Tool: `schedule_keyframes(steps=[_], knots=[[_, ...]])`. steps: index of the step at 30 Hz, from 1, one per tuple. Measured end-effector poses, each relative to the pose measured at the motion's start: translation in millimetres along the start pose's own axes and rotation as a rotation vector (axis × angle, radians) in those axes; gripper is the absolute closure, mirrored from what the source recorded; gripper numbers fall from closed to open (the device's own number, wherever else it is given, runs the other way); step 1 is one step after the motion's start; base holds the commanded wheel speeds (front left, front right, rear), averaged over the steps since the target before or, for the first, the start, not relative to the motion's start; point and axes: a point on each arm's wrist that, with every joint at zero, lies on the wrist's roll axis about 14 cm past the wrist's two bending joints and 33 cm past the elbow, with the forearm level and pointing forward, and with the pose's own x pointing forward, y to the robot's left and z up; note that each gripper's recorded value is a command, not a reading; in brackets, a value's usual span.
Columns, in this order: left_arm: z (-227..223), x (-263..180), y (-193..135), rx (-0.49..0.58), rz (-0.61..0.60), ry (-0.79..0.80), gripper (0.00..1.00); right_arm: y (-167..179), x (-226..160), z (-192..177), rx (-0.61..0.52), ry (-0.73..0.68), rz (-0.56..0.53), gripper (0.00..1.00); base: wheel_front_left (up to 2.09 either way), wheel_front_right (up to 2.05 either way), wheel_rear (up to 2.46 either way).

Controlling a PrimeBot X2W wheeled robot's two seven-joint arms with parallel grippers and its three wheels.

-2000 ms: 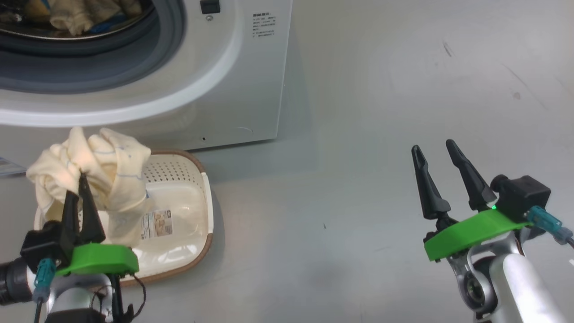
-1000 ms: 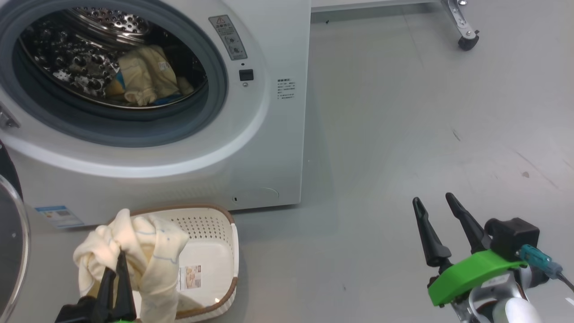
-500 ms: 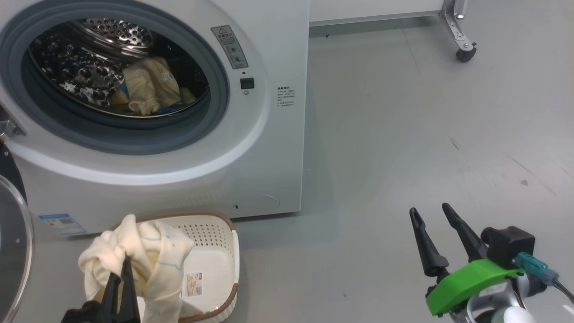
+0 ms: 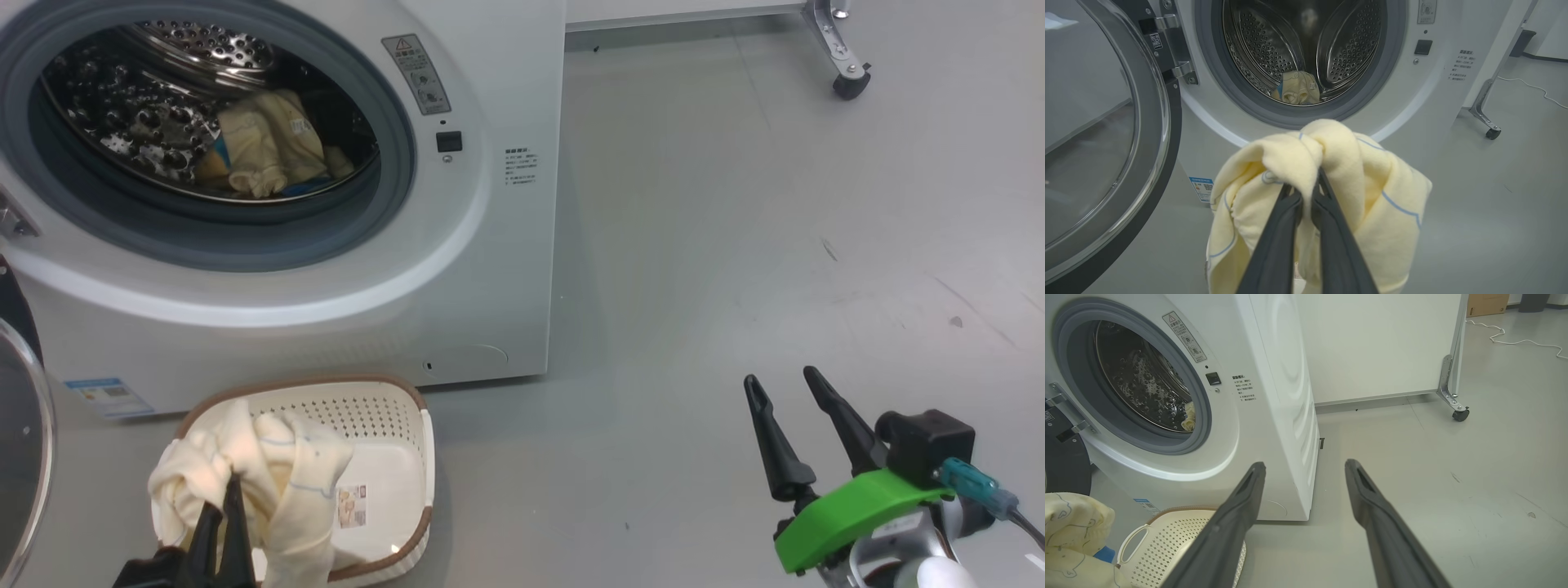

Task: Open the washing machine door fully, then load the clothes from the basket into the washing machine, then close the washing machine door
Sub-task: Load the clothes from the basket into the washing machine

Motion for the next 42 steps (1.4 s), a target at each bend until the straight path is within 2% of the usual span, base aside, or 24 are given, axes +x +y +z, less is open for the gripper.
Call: schedule_keyframes(steps=[6, 15, 26, 36, 42], knots=[[-12, 13, 9, 0.001, 0.019, 0.045, 1.00, -1, 4, -7, 0.003, 0.024, -0.001, 0.00, 0.00, 0.00, 0.00], [-32, 66, 10, -0.044, 0.025, 0.163, 1.00, -2, 18, -20, 0.008, 0.064, -0.001, 0.00, 0.00, 0.00, 0.00], [-54, 170, 4, -0.051, -0.021, 0.316, 1.00, -24, 50, -34, 0.023, 0.076, -0.051, 0.00, 0.00, 0.00, 0.00], [-49, 268, -12, -0.044, -0.088, 0.397, 1.00, -55, 63, -68, 0.039, 0.126, -0.133, 0.00, 0.00, 0.00, 0.00], [-40, 307, -15, -0.052, -0.100, 0.405, 1.00, -65, 71, -78, 0.030, 0.136, -0.156, 0.00, 0.00, 0.00, 0.00]])
